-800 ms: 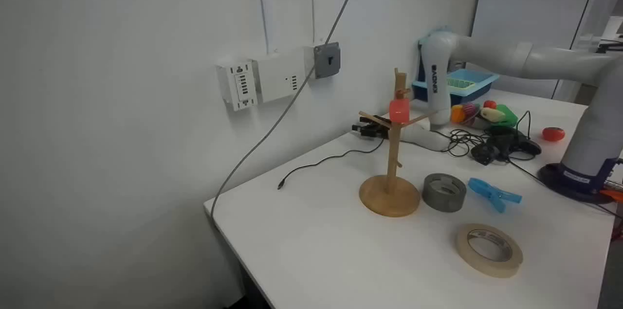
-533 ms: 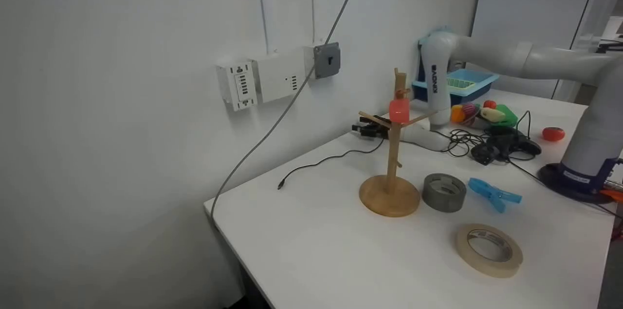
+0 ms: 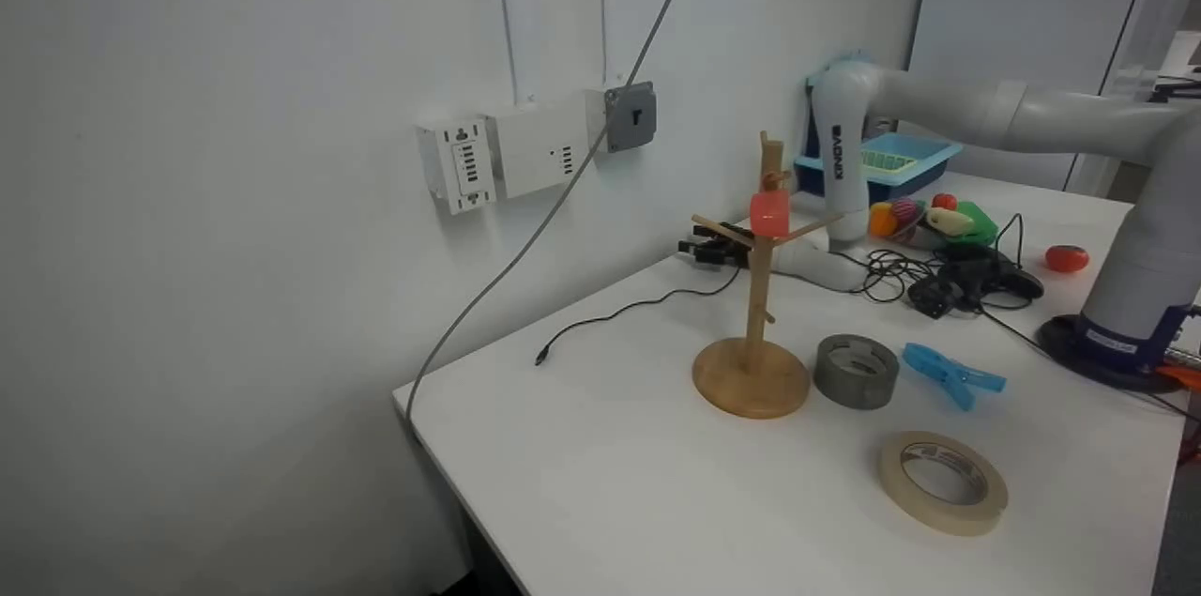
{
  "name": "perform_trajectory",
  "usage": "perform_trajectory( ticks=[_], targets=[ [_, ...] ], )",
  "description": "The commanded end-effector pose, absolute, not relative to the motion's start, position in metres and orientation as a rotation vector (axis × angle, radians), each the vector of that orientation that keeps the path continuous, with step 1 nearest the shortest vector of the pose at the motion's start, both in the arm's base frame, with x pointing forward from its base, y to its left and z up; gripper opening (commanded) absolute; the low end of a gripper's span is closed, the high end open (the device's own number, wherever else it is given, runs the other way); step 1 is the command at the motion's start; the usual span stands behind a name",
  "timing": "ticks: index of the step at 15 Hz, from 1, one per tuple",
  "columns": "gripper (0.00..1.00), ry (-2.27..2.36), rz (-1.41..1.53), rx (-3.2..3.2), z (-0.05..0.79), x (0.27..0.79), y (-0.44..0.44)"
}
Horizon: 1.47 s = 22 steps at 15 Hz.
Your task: Hang the white masking tape on the wooden stand
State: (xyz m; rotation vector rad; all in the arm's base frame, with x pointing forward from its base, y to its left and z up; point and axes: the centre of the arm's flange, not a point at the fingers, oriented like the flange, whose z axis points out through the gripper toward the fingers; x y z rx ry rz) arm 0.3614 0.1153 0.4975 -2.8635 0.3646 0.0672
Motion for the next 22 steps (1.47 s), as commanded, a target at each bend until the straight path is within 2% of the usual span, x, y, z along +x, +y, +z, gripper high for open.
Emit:
perform_trajectory(
  ticks=[1,12,22],
  targets=[
    [1.00,0.365,0.067,-2.864,0.498,0.361,0.115],
    [1.00,0.347,0.031,-2.887,0.490,0.368,0.108],
    [1.00,0.321,-0.164,-3.096,0.444,0.406,0.079]
  ],
)
